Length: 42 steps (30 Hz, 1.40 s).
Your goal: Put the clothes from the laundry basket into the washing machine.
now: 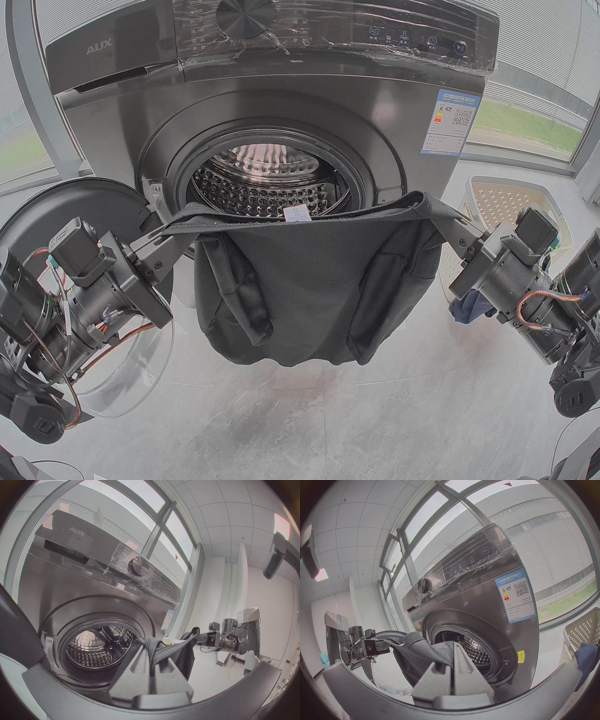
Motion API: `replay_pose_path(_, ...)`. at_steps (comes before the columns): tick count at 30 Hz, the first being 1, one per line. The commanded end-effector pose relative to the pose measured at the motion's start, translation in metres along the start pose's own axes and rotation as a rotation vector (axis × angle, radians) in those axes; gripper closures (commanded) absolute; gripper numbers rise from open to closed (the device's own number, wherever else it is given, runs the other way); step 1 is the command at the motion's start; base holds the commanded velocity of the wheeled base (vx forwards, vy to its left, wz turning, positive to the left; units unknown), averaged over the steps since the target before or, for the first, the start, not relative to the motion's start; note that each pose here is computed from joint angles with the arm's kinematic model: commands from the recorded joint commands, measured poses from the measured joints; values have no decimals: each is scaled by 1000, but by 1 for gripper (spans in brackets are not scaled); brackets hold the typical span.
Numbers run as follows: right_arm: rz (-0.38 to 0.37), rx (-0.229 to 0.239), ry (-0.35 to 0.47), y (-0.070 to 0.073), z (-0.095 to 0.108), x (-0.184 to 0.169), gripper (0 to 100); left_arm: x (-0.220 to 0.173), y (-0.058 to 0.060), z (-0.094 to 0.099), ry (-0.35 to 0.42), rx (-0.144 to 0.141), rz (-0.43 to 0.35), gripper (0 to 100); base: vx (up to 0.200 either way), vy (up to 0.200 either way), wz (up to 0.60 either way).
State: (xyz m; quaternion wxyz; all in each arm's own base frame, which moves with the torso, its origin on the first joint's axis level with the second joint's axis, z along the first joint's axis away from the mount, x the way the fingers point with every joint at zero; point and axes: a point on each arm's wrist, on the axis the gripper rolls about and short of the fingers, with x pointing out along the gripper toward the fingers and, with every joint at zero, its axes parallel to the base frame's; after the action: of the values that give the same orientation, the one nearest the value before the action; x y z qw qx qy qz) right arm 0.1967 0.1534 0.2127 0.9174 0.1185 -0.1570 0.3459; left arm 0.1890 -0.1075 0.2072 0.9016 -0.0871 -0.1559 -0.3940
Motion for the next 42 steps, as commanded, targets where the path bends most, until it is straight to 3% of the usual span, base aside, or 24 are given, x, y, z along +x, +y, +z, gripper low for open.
replay_pose_path(1,-2,2,40,-1,-8,-5,100,11,-10,6,-29,-8,-58,100,0,0,0)
replay_pose_path(4,11,6,90,1,-21,-6,100,16,-21,6,-27,-28,-114,100,0,0,0)
replay_pose_path(8,22,25,181,3,-47,-3,100,24,-24,4,-22,-38,-159,100,0,0,0)
replay_pose_path(9,41,43,191,10,-52,-3,0,25,-24,3,-20,-39,-158,100,0,0,0)
replay_pose_path(12,78,93,227,24,-63,-3,0,26,-24,3,-22,-41,-151,100,0,0,0)
replay_pose_path(14,78,93,227,24,-63,-3,0,26,-24,3,-22,-41,-151,100,0,0,0)
replay_pose_path(15,99,83,332,30,-84,-12,0,28,-21,6,-36,-37,-135,100,0,0,0)
replay_pose_path(18,149,82,410,44,-102,-18,0,28,-22,8,-45,-36,-127,100,0,0,0)
replay_pose_path(19,149,82,410,44,-102,-18,0,28,-22,8,-45,-36,-127,100,0,0,0)
replay_pose_path(22,163,89,490,51,-127,-19,0,28,-23,6,-38,-41,-132,100,0,0,0)
replay_pose_path(27,111,98,502,51,-148,-7,0,25,-25,8,-44,-42,-143,100,0,0,0)
replay_pose_path(33,107,96,487,53,-158,5,0,15,-34,10,-38,-53,-182,100,0,0,0)
replay_pose_path(42,56,63,429,31,-172,37,0,11,-39,18,-64,-52,-204,100,0,0,0)
